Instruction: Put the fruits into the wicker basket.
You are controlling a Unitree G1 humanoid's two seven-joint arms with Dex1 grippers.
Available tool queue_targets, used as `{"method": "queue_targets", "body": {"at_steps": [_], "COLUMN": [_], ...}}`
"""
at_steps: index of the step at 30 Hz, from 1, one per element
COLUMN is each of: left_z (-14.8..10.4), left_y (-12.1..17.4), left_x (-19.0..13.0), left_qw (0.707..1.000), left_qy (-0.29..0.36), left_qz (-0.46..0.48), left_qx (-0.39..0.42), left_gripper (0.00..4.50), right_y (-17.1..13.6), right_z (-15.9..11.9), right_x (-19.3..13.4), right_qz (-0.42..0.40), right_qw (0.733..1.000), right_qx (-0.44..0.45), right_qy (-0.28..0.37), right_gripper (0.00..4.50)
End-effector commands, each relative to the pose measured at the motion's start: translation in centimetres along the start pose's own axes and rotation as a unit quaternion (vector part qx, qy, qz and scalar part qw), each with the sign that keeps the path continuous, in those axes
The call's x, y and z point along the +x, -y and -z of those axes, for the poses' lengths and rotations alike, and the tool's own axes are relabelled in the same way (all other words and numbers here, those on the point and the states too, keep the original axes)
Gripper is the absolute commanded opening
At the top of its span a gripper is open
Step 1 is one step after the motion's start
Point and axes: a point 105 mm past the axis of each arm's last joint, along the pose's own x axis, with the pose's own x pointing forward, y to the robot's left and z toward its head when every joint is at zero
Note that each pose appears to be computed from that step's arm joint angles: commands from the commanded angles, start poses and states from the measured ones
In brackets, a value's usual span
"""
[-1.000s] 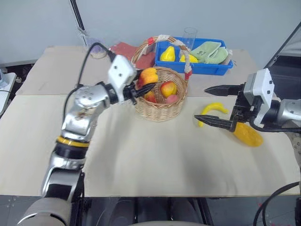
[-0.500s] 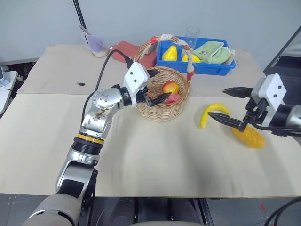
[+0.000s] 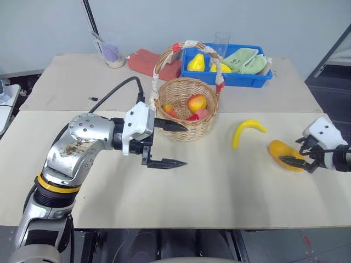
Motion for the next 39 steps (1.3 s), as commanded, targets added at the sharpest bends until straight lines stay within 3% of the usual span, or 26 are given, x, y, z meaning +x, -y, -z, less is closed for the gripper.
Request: {"method": "queue_targets", "body": {"at_steps": [1, 3, 9, 10, 14, 17, 22, 25, 28, 32, 36, 38, 39], "left_z": [-0.9, -0.9, -1.4, -1.5, -1.5, -1.4, -0.6, -0.7, -0.8, -1.2, -1.3, -1.3, -1.3], "left_y": [0.3, 0.3, 0.2, 0.2, -0.1, -0.1, -0.2, -0.1, -0.1, -0.2, -0.4, -0.4, -0.4], "left_x": [0.0, -0.1, -0.3, -0.4, -1.1, -2.5, -5.5, -6.5, -7.3, -7.8, -7.9, -7.8, -7.8], "left_qw": [1.0, 1.0, 1.0, 0.999, 0.999, 0.998, 0.991, 0.986, 0.98, 0.975, 0.972, 0.972, 0.972], "left_qy": [0.012, 0.011, 0.024, 0.029, 0.03, 0.031, 0.021, 0.029, 0.04, 0.051, 0.05, 0.048, 0.047], "left_qz": [0.001, -0.003, -0.012, -0.013, -0.029, -0.053, -0.122, -0.151, -0.175, -0.197, -0.211, -0.214, -0.215], "left_qx": [0.012, 0.013, 0.006, 0.004, -0.004, -0.022, -0.047, -0.062, -0.084, -0.09, -0.085, -0.084, -0.083], "left_gripper": [4.45, 4.45, 4.5, 4.5, 4.5, 4.5, 4.5, 4.5, 4.5, 4.5, 4.5, 4.5, 4.5], "right_y": [0.1, 0.2, 0.4, 0.3, -1.0, -3.2, -8.9, -10.7, -10.8, -10.6, -10.1, -9.5, -9.5], "right_z": [0.2, 0.4, 0.6, 0.6, -0.8, -4.0, -13.1, -17.7, -22.2, -26.4, -28.8, -29.3, -29.5], "right_x": [0.4, 0.7, 0.6, 0.5, -0.5, -1.7, -2.0, -1.3, 0.4, 2.9, 5.0, 5.3, 5.3], "right_qz": [-0.01, -0.013, -0.019, -0.022, -0.058, -0.103, -0.165, -0.164, -0.132, -0.096, -0.061, -0.05, -0.051], "right_qw": [1.0, 1.0, 1.0, 1.0, 0.998, 0.992, 0.962, 0.943, 0.929, 0.923, 0.922, 0.919, 0.918], "right_qx": [-0.002, -0.006, -0.008, -0.012, -0.038, -0.063, -0.088, -0.084, -0.067, -0.056, -0.055, -0.042, -0.039], "right_qy": [-0.005, -0.012, -0.016, -0.016, 0.001, 0.045, 0.2, 0.278, 0.338, 0.367, 0.379, 0.388, 0.391], "right_gripper": [4.5, 4.5, 2.69, 2.65, 2.65, 2.65, 2.65, 2.65, 2.65, 2.65, 2.65, 3.68, 3.98]}}
